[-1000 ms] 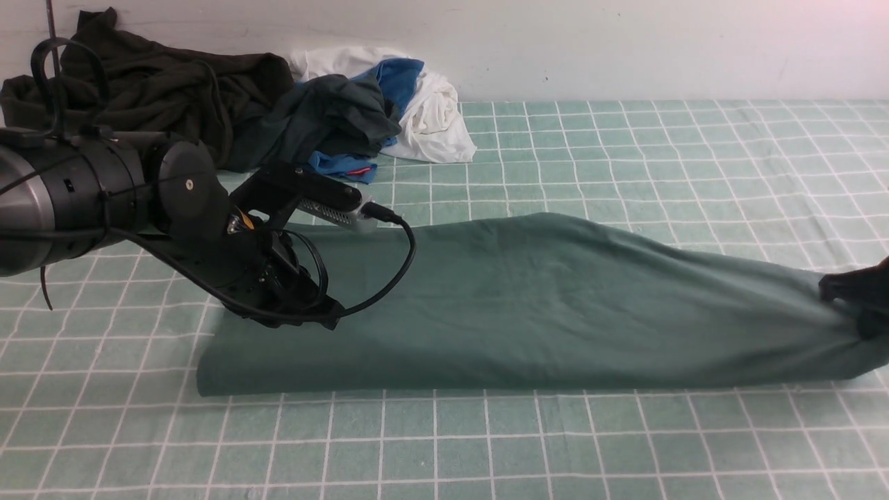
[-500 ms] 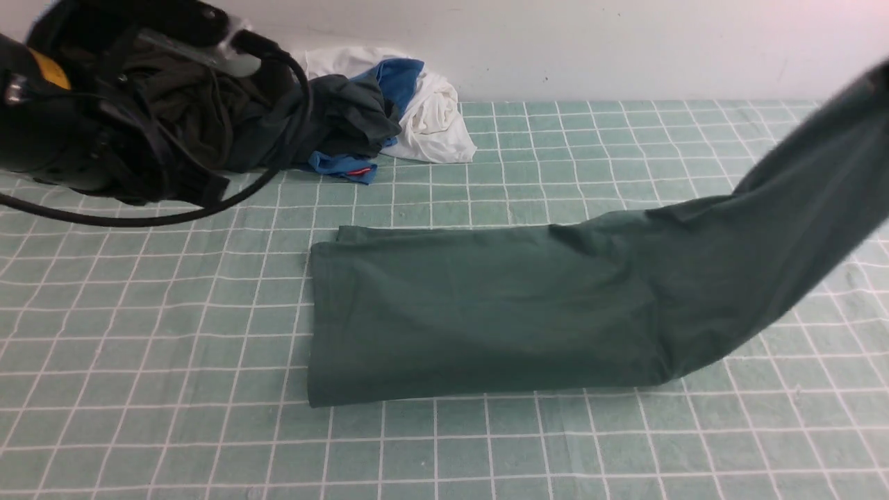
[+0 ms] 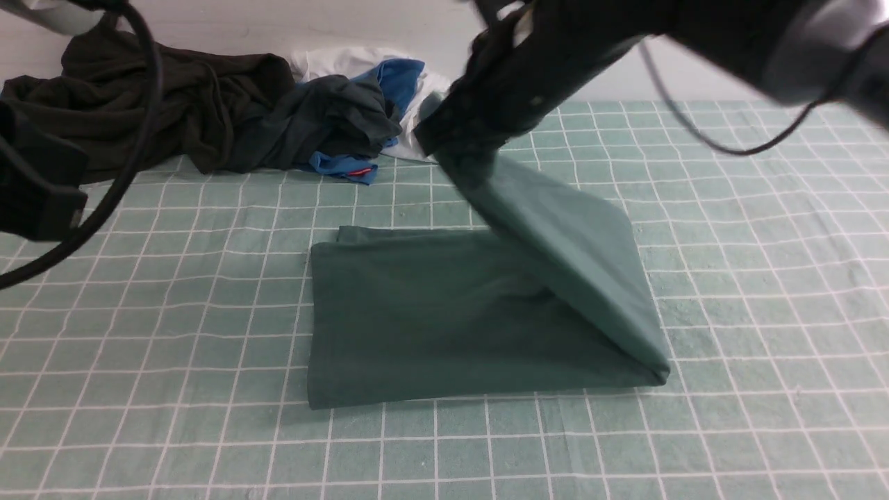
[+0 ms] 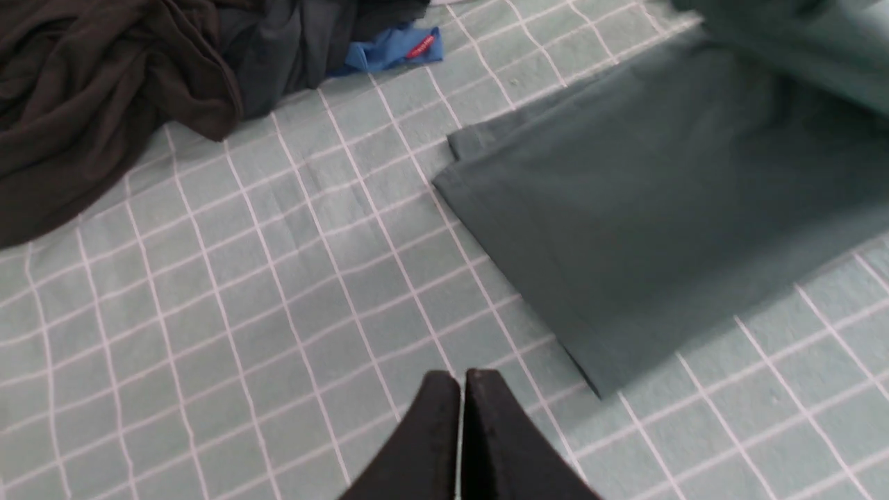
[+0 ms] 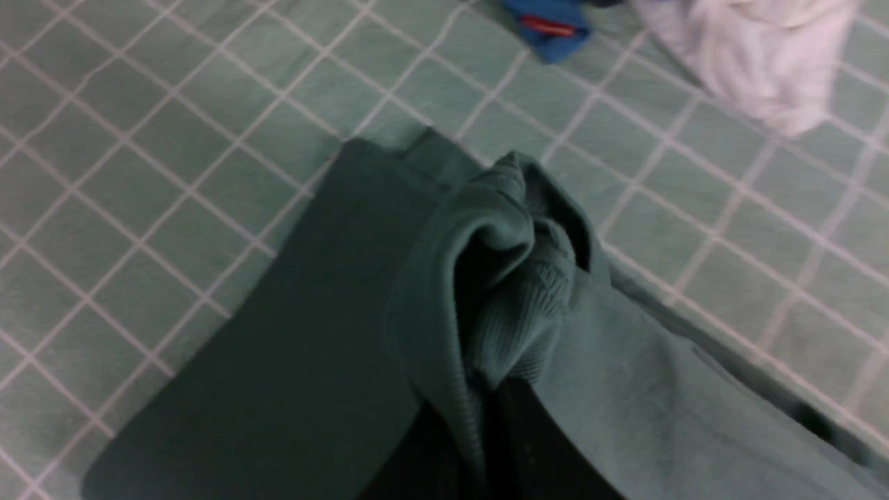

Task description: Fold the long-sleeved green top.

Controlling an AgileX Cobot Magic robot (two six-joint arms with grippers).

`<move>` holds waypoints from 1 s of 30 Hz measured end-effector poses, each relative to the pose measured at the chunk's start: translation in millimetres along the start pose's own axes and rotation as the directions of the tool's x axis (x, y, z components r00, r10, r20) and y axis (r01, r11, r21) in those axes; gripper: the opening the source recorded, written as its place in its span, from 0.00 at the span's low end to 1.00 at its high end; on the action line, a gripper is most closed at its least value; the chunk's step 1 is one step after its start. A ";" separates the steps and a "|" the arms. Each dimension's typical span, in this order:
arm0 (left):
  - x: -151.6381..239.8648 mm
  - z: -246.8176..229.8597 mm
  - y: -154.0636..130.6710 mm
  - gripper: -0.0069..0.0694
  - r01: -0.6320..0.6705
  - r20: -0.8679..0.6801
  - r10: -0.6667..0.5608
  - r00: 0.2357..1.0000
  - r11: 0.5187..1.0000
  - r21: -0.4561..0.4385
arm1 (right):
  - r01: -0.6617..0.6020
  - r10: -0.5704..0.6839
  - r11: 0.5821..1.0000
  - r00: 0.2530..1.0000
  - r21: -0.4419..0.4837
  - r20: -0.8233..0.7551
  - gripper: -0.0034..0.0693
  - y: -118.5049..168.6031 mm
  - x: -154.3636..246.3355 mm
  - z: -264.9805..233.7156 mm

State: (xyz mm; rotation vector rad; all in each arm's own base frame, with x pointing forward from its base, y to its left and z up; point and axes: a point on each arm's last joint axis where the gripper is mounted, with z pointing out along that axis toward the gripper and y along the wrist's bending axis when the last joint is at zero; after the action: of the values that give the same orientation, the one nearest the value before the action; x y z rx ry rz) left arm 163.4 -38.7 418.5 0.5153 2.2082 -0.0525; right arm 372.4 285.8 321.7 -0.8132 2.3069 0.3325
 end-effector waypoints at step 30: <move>77.2 -41.9 -21.0 0.09 0.026 -0.051 -0.025 0.998 1.000 0.014 | 0.115 -0.089 0.991 0.951 0.071 -0.298 0.70 10.5 25.8 26.8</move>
State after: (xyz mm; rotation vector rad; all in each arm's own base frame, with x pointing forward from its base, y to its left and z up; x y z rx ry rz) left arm 81.4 -22.4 384.2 0.5012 2.2660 -0.0697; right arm 364.1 293.5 284.8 -0.9892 2.5207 0.0660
